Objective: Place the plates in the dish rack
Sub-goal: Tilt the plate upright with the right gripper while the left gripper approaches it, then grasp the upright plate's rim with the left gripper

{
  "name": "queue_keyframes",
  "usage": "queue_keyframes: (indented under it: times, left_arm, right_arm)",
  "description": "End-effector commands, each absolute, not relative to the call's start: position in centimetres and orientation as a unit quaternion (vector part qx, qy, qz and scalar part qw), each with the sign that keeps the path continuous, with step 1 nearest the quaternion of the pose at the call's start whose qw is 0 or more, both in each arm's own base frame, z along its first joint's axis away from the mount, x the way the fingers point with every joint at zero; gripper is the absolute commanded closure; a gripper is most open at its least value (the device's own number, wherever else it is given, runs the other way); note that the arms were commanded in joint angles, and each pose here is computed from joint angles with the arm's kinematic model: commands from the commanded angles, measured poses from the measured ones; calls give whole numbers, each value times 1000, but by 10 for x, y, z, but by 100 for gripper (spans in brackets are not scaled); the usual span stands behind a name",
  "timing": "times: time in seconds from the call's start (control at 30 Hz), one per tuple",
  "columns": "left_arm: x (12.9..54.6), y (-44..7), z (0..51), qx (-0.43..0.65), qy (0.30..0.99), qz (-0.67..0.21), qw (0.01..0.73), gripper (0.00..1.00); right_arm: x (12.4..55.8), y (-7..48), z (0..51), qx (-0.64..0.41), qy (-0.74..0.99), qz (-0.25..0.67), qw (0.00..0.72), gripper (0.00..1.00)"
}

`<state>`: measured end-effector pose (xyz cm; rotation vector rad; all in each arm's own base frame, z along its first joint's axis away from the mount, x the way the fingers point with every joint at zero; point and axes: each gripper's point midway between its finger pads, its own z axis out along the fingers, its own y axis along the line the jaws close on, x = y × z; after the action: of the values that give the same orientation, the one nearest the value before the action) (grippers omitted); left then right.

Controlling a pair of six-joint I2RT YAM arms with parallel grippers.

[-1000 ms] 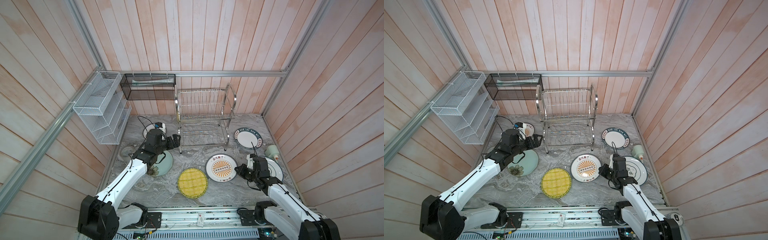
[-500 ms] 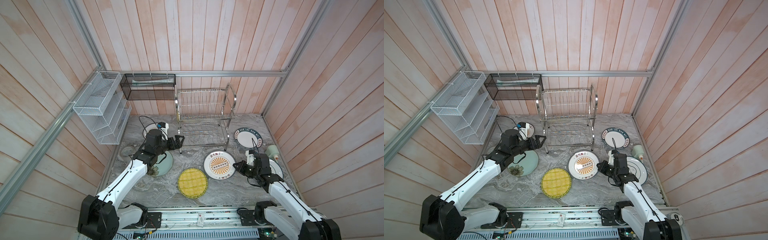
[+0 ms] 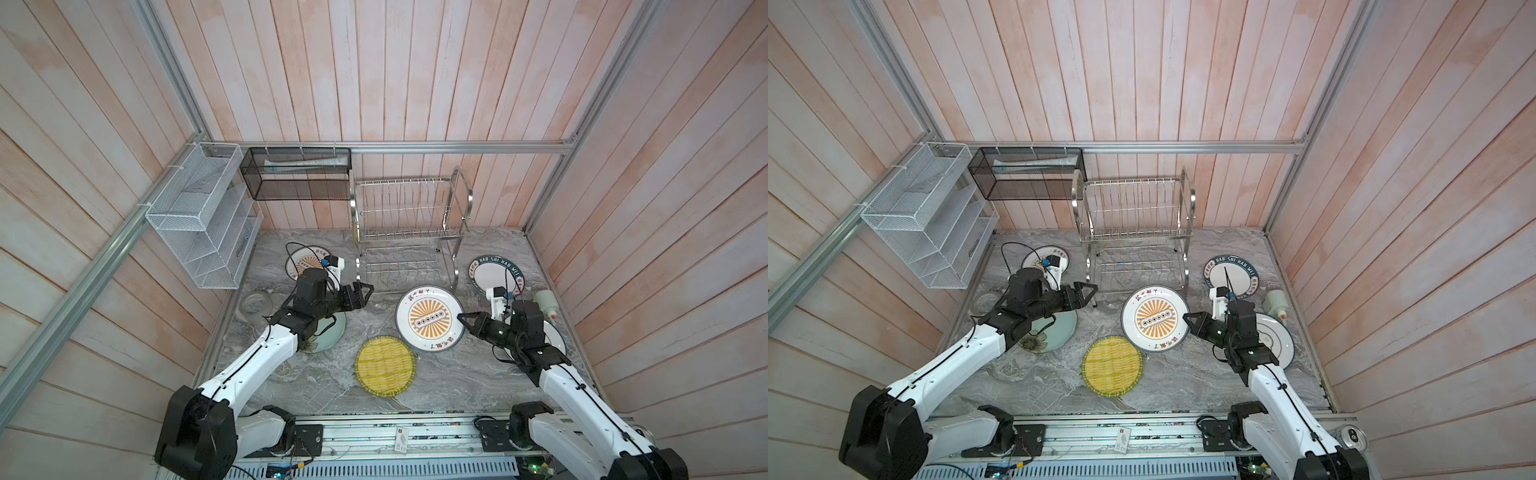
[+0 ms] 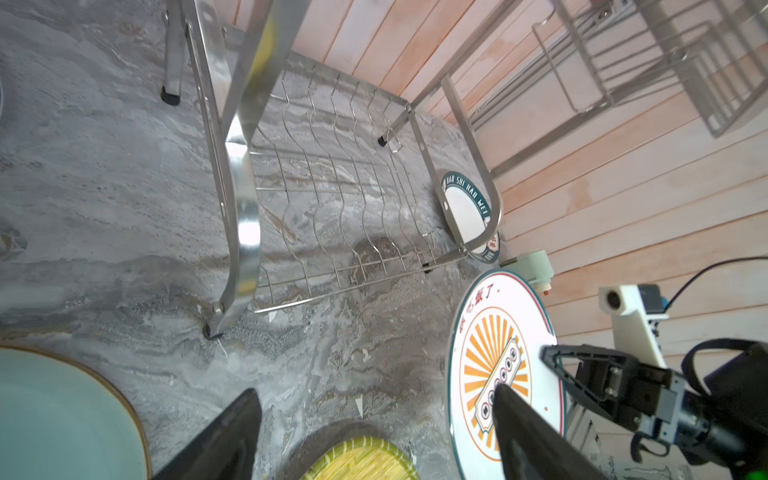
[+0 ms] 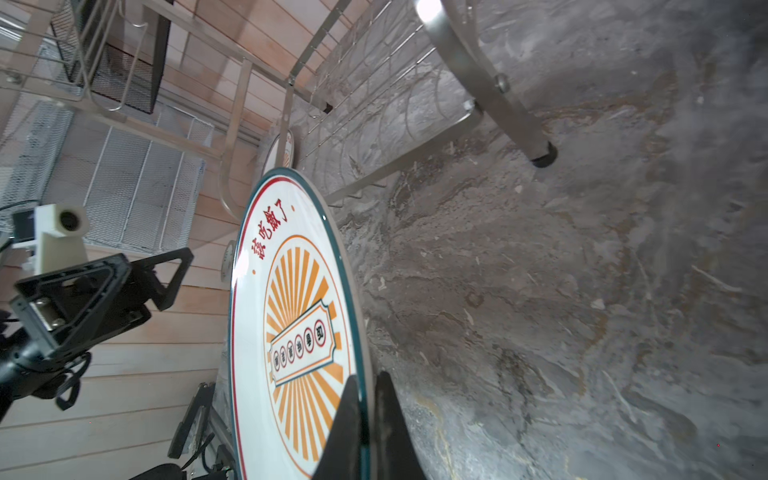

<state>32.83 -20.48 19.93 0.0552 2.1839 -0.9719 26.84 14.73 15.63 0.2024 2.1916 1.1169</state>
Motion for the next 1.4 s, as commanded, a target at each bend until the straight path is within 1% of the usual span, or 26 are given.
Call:
queue_keyframes:
  times: [0.0,0.2,0.4,0.53,0.67,0.83,0.97,1.17,1.3,1.37]
  left_arm:
    - [324,-219,205,29,834,-418,360,20]
    - [320,-233,203,31,828,-442,343,33]
    - [318,-242,201,35,825,-452,337,40]
    - [316,-247,200,35,821,-465,331,41]
    - [315,-251,198,35,821,-468,326,47]
    - [314,-253,194,34,824,-467,320,58]
    - [315,-254,193,31,825,-465,321,64]
    - [317,-255,193,31,826,-464,319,80]
    - [317,-256,194,35,827,-462,319,86]
    - [318,-257,194,34,827,-462,318,90]
  right_arm:
    - [284,167,204,29,796,467,384,100]
    - [295,185,220,2,786,473,397,100]
    - [299,193,230,-17,783,471,406,100]
    - [300,199,236,-30,778,475,410,100]
    - [301,203,238,-36,776,478,411,100]
    - [304,206,235,-37,778,476,409,100]
    - [305,205,233,-34,780,472,409,100]
    - [306,205,234,-35,780,470,411,100]
    - [306,206,234,-35,781,470,410,100]
    - [306,206,233,-35,782,469,408,100]
